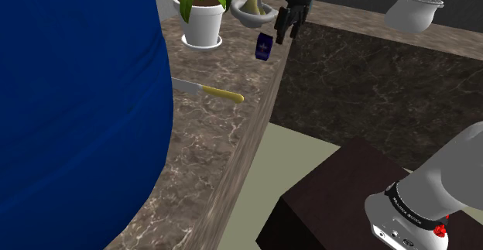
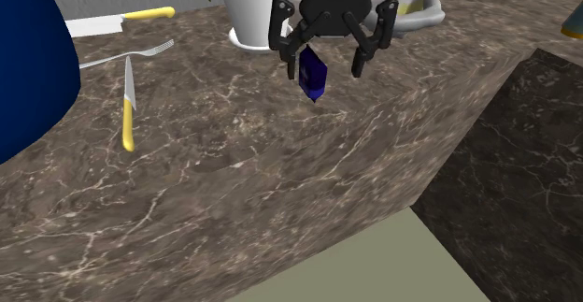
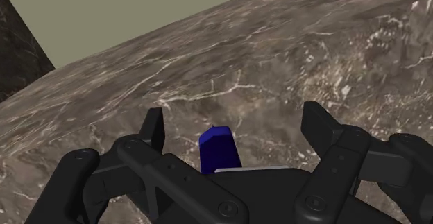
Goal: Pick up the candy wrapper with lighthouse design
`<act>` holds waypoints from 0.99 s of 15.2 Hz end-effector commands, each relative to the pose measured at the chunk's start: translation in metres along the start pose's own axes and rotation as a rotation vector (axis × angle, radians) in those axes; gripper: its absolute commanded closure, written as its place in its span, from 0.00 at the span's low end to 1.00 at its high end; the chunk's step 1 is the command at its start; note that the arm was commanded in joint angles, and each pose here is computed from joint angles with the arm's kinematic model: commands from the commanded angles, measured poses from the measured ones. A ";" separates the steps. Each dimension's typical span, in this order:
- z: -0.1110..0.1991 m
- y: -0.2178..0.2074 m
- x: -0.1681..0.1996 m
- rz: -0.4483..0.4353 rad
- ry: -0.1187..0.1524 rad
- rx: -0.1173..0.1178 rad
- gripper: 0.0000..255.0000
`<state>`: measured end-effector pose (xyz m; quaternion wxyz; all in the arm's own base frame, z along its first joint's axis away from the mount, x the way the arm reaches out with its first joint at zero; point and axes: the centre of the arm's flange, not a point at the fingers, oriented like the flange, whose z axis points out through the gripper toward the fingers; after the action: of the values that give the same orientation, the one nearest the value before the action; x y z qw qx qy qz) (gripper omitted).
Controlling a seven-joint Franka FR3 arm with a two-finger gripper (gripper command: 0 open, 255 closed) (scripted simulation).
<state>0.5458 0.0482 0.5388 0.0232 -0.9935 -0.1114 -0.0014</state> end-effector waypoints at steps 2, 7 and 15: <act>0.000 0.003 0.038 -0.025 0.015 -0.003 0.00; 0.015 0.004 0.050 -0.033 0.020 -0.004 0.00; 0.039 0.005 0.049 -0.033 0.020 -0.004 1.00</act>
<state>0.5950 0.0563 0.5006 0.0224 -0.9915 -0.1277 -0.0117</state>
